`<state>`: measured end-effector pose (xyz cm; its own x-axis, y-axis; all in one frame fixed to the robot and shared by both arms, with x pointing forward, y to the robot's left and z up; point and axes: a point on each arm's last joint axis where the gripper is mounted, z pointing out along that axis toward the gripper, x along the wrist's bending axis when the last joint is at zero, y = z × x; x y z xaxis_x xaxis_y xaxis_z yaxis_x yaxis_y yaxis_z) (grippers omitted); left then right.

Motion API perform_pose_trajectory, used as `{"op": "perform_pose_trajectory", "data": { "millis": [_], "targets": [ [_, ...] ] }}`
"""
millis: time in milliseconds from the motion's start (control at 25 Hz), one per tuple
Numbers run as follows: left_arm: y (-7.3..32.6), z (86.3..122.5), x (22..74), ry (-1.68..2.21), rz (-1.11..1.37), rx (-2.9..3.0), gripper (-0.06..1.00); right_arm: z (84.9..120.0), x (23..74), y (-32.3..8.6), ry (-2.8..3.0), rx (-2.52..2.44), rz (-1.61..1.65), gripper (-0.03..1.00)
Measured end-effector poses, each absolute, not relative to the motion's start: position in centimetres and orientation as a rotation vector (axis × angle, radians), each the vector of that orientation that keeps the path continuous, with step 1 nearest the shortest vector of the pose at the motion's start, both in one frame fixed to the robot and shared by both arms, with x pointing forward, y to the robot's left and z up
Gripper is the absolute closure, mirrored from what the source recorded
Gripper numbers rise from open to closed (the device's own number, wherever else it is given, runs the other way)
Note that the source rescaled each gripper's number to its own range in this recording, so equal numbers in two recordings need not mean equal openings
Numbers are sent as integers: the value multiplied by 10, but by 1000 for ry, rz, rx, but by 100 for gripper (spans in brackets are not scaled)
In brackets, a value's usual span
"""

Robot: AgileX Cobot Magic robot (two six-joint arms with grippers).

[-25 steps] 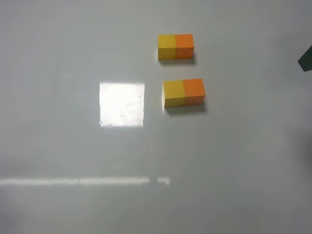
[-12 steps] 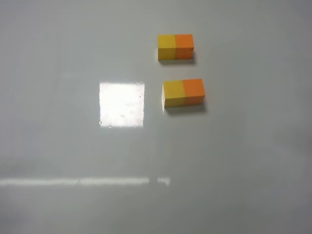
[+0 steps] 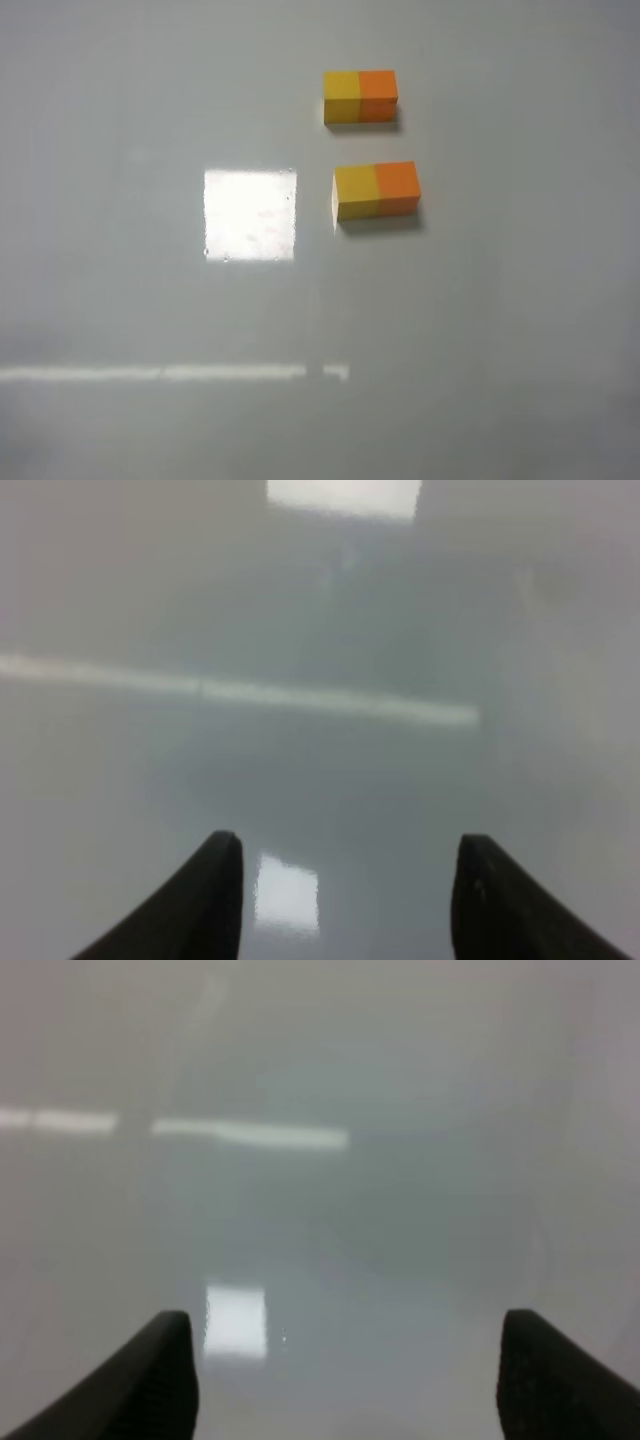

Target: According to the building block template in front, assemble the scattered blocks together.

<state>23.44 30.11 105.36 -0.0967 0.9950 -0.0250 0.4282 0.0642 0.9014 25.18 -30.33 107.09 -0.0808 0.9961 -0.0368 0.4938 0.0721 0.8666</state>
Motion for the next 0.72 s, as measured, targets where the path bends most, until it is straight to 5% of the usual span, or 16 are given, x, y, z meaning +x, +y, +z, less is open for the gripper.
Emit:
{"op": "perform_pose_trajectory", "data": {
  "millis": [720],
  "targets": [
    [301, 1054, 234, 1621, 997, 1453, 84, 1054, 233, -305, 1536, 1514, 932, 27]
  ]
}}
